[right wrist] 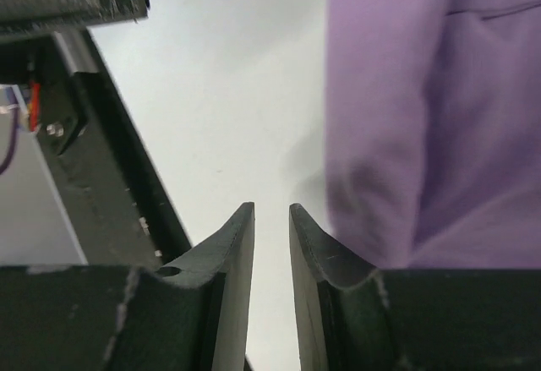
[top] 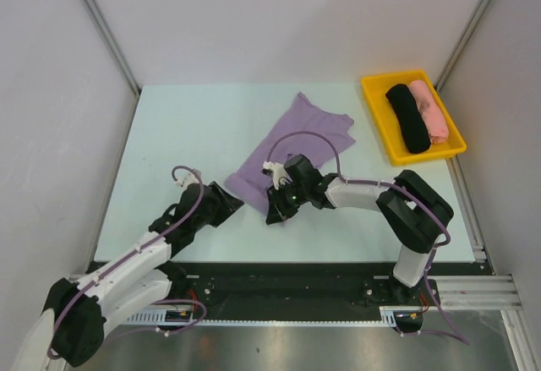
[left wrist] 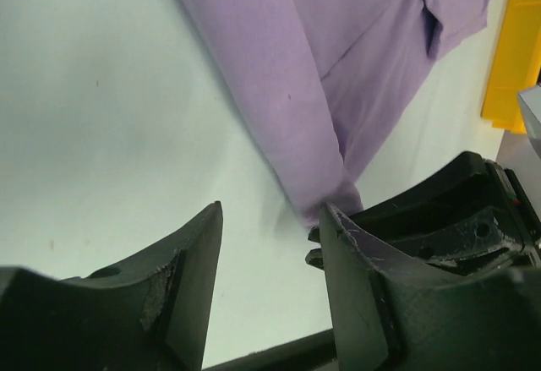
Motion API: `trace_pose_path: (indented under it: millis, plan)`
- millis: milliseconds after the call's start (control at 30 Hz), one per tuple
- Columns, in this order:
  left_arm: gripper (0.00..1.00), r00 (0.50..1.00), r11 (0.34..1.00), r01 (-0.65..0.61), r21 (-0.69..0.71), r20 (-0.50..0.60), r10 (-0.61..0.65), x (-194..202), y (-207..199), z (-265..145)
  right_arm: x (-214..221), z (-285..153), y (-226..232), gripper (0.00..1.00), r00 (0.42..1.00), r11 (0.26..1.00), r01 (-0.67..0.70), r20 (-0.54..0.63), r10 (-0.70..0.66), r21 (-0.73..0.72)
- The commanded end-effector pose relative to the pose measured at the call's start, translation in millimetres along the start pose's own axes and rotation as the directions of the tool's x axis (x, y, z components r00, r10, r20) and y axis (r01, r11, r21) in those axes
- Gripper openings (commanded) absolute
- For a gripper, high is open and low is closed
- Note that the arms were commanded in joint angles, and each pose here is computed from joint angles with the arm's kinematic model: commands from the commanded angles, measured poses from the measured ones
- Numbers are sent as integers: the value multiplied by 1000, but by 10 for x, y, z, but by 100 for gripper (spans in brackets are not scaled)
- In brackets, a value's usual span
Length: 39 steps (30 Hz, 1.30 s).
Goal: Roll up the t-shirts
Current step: Roll the T-shirt to the center of the board.
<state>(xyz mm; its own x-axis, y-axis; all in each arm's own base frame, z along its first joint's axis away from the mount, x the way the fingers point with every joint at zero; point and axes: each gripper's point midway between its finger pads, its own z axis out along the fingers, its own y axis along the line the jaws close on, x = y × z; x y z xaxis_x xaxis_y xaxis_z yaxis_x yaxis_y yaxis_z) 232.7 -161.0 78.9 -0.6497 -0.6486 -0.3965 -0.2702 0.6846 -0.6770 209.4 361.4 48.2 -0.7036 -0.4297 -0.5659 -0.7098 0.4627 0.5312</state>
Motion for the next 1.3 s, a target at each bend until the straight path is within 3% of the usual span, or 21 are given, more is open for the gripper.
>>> trace_pose_path:
  millis: [0,300,533,733,833,967,1267]
  plan:
    - [54,999,999,33,-17,35,-32,68,95,-94,89,-11,223,28,995,991,-92,-50,87,-100]
    - [57,999,999,-3,-38,46,5,58,73,123,8,-19,-86,28,985,985,-171,-9,171,-20]
    - [63,998,999,3,-41,55,-1,-5,-86,354,-147,-248,53,30,992,993,-118,45,117,26]
    - [64,998,998,3,-61,67,1,-93,-149,441,-326,-429,119,39,991,984,-34,135,10,176]
    - [64,996,998,14,-68,84,-8,-171,-164,423,-420,-488,111,41,980,947,44,172,-103,317]
    - [64,994,990,49,-129,101,-36,-292,17,339,-513,-435,8,45,956,845,139,154,-251,517]
    - [64,984,984,108,-141,153,-86,-631,210,212,-608,-117,-53,58,899,649,301,20,-438,699]
